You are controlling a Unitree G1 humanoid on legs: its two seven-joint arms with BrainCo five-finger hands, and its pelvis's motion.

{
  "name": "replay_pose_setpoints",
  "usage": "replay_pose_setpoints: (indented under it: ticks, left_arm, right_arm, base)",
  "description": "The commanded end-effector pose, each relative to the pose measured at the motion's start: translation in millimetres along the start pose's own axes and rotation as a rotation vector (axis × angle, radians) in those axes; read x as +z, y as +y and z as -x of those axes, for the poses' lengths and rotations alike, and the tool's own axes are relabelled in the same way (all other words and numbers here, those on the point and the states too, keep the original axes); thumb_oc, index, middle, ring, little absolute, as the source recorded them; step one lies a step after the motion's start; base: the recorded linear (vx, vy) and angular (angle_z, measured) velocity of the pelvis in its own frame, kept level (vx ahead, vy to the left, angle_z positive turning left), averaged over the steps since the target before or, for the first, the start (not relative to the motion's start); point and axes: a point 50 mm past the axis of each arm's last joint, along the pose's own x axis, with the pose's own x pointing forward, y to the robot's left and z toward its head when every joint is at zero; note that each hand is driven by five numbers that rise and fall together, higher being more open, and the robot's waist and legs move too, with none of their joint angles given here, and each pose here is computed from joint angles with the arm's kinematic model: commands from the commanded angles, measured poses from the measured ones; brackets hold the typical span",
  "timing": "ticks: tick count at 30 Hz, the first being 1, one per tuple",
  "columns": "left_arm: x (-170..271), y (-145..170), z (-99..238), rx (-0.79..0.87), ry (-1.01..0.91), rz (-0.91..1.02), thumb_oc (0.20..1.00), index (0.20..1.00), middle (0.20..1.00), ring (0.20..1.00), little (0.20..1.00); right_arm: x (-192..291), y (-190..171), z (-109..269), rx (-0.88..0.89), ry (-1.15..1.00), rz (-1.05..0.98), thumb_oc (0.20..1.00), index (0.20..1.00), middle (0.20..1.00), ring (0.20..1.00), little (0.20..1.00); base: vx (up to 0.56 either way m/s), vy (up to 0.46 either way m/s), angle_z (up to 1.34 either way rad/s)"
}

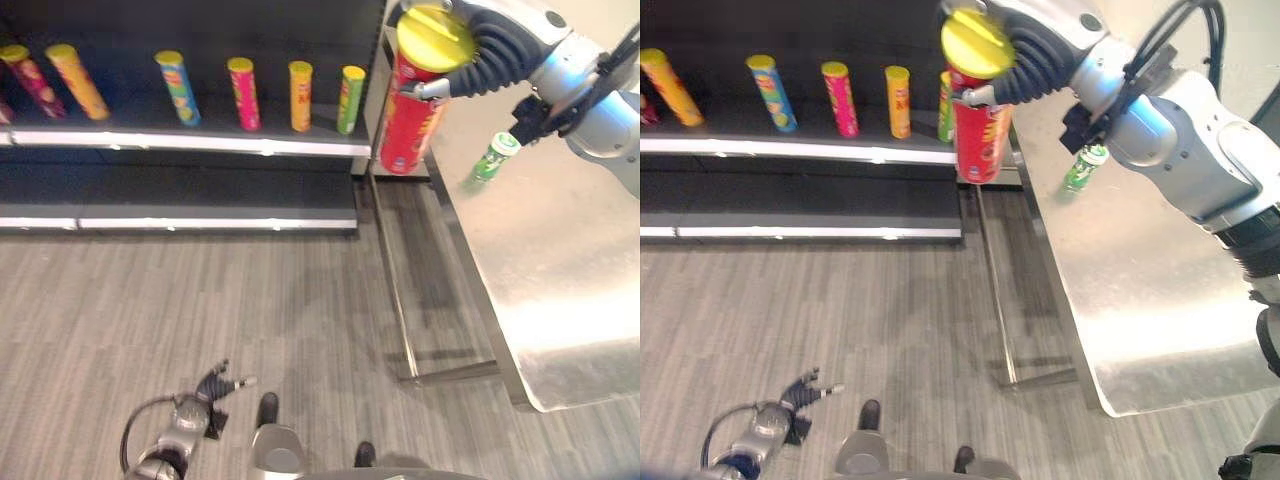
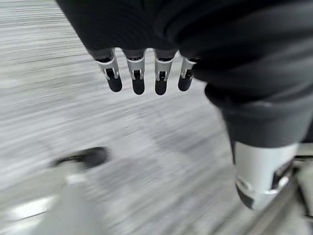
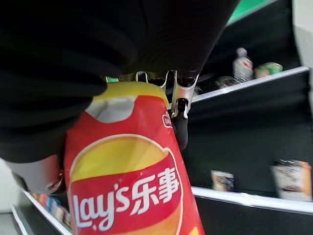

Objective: Put the goods on the table back onto the shelves and tidy them up.

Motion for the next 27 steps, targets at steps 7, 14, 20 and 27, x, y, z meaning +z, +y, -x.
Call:
replay_pose_setpoints:
  ticks: [7, 14, 20, 27]
  left_arm:
    - [31.9, 3.2, -6.7, 0.029, -0.104, 0.012, 1.0, 1.0, 1.0, 1.0, 1.0]
    - [39.3, 3.7, -6.8, 0.031, -0.142, -0.029, 1.0, 1.0, 1.0, 1.0, 1.0]
    - [42.1, 2.7, -6.5, 0.011, -0.154, -0.093, 1.0, 1.0, 1.0, 1.0, 1.0]
    - [35.8, 26.1, -6.6, 0.067, -0.101, -0.117, 1.0, 1.0, 1.0, 1.0, 1.0]
  right_arm:
    - [-24.5, -24.8, 23.2, -0.056, 0.138, 0.068, 0.2, 0.2, 0.2, 0.2, 0.2]
    - [-36.3, -6.3, 38.7, 0.022, 0.206, 0.048, 0.2, 0.2, 0.2, 0.2, 0.2]
    - [-30.3, 16.6, 42.7, 0.051, 0.202, -0.02, 0.2, 0.2, 0.2, 0.2, 0.2]
    - [-33.0, 6.0, 38.7, -0.004, 0.209, -0.023, 0.2, 0.2, 0.2, 0.2, 0.2]
  base:
    - [-0.02, 0.308, 0.44]
    - [0.2, 0.589, -0.01]
    - [0.17, 0.658, -0.03]
    - [0.18, 0.488, 0.37]
